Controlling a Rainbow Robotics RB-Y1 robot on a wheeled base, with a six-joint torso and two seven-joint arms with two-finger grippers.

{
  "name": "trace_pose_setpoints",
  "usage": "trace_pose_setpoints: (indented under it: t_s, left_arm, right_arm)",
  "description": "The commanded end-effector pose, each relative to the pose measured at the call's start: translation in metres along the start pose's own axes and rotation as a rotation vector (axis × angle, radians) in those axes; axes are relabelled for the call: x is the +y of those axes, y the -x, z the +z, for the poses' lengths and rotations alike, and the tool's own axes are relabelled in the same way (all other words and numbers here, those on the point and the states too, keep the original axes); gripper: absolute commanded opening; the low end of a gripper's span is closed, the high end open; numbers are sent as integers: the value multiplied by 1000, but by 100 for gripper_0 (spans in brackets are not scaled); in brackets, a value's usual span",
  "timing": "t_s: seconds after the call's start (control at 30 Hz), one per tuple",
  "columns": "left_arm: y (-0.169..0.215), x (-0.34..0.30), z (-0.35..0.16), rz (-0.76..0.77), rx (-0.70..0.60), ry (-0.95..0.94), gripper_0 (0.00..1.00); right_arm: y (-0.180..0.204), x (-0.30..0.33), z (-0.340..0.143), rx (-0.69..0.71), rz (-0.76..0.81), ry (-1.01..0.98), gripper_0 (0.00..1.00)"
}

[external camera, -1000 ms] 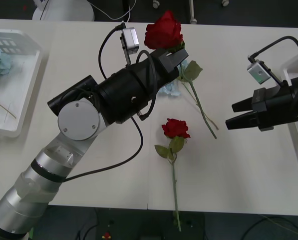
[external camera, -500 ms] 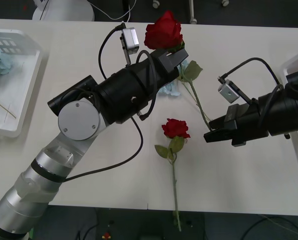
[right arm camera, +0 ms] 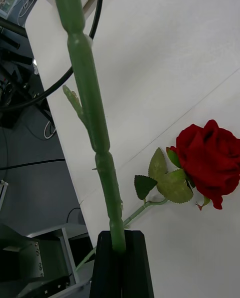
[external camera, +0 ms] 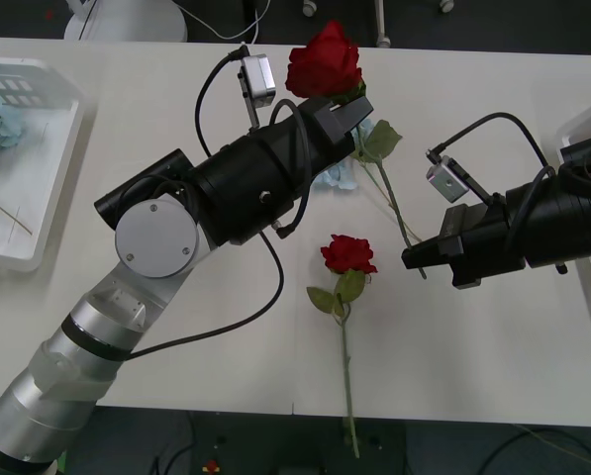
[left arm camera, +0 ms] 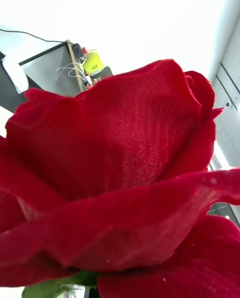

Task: Put the red flowers into the right box and the blue flowers into the left box

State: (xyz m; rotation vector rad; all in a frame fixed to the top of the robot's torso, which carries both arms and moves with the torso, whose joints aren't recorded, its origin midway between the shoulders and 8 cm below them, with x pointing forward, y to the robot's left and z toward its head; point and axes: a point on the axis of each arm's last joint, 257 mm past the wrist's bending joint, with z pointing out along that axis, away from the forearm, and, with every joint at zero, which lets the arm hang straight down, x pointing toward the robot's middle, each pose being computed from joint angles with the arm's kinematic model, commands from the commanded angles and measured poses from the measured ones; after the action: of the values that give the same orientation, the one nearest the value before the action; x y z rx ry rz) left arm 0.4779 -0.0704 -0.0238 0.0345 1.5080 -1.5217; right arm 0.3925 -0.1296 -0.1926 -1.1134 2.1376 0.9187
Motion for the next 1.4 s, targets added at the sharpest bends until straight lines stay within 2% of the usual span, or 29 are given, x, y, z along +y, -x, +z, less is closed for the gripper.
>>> trace_pose_setpoints:
  t_s: [0.03,0.07,0.13,0.2,0.23,0.5,0.7,0.83,1.0,1.13,1.27,1.4]
  left_arm:
    - [2,-23,11,-53,-1,-49,35]
    - [4,-23,10,-50,-4,-47,45]
    - [10,-18,7,-39,-10,-37,77]
    - [16,-10,1,-21,-16,-20,98]
    - [18,-8,-1,-15,-17,-14,100]
    - [33,31,-63,115,81,98,100]
    - [61,56,-124,228,166,211,100]
    - [96,81,-170,382,220,320,100]
    - [119,106,-211,530,283,427,100]
    - [125,126,-234,636,342,480,100]
    - [127,143,-248,728,389,512,100]
    - [128,157,-257,807,425,539,100]
  right_arm:
    - [30,13,3,-36,-71,11,0]
    - [31,13,3,-36,-73,10,0]
    - [31,12,3,-34,-71,6,0]
    - [30,8,1,-27,-67,-8,0]
    - [29,6,0,-23,-69,-14,0]
    - [23,-37,-24,47,-37,-181,0]
    - [8,-108,-77,115,88,-405,0]
    - [-17,-173,-149,196,159,-625,0]
    - [-58,-227,-247,262,254,-856,0]
    - [-94,-256,-328,292,335,-1034,0]
    - [-120,-268,-381,325,388,-1151,0]
    - [-165,-276,-440,441,425,-1304,0]
